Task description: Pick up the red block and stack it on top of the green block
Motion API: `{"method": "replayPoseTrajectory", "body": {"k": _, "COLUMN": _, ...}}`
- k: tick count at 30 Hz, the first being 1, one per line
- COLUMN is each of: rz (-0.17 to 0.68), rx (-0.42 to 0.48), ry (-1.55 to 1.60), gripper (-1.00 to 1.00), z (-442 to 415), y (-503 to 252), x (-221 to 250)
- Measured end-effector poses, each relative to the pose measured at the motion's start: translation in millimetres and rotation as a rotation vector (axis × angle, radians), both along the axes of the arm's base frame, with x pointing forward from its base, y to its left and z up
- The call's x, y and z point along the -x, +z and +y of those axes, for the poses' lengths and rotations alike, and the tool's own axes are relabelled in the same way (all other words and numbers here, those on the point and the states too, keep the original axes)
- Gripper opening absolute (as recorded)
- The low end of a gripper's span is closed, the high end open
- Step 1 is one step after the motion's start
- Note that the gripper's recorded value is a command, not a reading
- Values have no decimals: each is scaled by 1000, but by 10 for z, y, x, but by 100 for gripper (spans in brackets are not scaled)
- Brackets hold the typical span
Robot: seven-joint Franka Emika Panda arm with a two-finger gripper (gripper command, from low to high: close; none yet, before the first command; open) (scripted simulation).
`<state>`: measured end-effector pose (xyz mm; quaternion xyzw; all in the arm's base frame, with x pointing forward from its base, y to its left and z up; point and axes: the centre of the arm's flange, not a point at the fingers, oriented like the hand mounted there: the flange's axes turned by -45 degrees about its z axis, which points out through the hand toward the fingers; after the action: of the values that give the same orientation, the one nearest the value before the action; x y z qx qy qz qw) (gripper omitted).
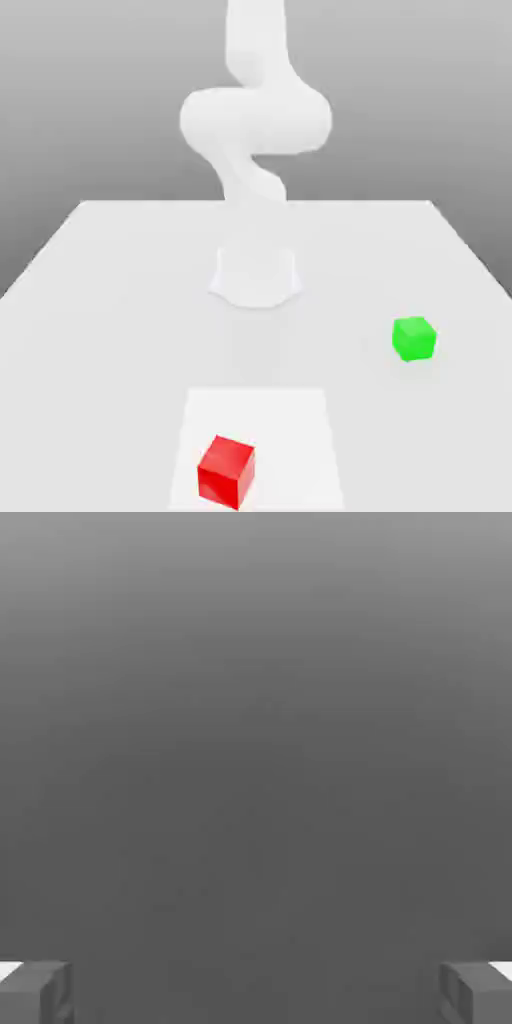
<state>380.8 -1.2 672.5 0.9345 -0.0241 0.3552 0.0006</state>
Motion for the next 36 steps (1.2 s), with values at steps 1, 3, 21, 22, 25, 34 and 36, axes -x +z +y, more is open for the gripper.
{"method": "replayPoseTrajectory", "body": {"k": 1, "rz": 32, "rx": -4, "ry": -15, "gripper": 0, "z": -9, "y": -173, "x": -137}}
{"method": "replayPoseTrajectory", "body": {"k": 3, "rz": 92, "rx": -11, "ry": -42, "gripper": 0, "z": -32, "y": -518, "x": -375}}
{"method": "replayPoseTrajectory", "body": {"k": 21, "rz": 608, "rx": -112, "ry": -277, "gripper": 0, "z": -324, "y": -3930, "x": -1056}}
{"method": "replayPoseTrajectory", "body": {"k": 22, "rz": 637, "rx": -120, "ry": -288, "gripper": 0, "z": -325, "y": -4118, "x": -1021}}
{"method": "replayPoseTrajectory", "body": {"k": 25, "rz": 703, "rx": -139, "ry": -316, "gripper": 0, "z": -326, "y": -4630, "x": -918}}
{"method": "replayPoseTrajectory", "body": {"k": 34, "rz": 715, "rx": -142, "ry": -321, "gripper": -100, "z": -325, "y": -5242, "x": -893}}
{"method": "replayPoseTrajectory", "body": {"k": 36, "rz": 715, "rx": -142, "ry": -321, "gripper": -100, "z": -324, "y": -5283, "x": -889}}
